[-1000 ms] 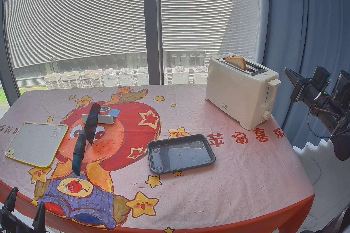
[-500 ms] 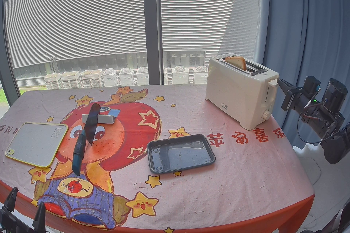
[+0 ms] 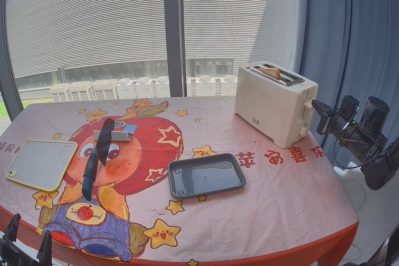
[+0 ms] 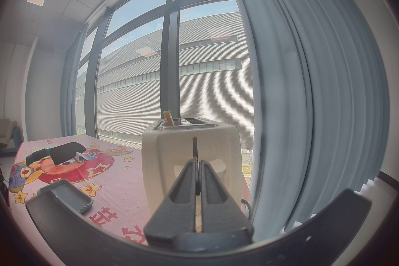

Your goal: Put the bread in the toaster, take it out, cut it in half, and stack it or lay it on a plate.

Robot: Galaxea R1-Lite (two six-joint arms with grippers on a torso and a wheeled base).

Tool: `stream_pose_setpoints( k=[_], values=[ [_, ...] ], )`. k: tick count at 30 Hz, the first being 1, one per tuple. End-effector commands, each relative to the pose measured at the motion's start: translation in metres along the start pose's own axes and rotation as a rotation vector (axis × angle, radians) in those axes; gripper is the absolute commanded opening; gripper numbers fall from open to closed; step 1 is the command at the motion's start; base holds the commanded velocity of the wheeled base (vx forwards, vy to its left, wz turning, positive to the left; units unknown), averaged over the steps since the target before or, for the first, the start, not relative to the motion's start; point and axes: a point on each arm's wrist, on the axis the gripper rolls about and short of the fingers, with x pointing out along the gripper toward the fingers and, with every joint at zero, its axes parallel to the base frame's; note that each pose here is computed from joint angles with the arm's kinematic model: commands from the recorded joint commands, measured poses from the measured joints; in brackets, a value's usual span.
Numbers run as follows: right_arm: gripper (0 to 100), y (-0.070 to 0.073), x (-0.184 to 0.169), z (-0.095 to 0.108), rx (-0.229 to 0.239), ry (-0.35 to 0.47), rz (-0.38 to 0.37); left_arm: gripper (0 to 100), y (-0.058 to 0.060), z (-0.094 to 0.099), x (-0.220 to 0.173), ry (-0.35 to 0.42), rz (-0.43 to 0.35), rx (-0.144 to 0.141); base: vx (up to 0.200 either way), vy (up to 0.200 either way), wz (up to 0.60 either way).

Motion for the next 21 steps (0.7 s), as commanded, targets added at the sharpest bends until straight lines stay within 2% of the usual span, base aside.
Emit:
stream_pose_setpoints(
  k=[1, 21],
  values=[
    [0, -0.002, 0.003, -0.008, 0.003, 0.031, -0.005, 100, 0.000, -0.005, 0.000, 0.001, 0.000, -0.001, 0.000, 0.000, 0.00],
    [0, -0.004, 0.005, -0.025, 0.008, 0.090, -0.012, 100, 0.000, -0.005, 0.000, 0.001, 0.000, 0.000, 0.000, 0.000, 0.00]
  ],
)
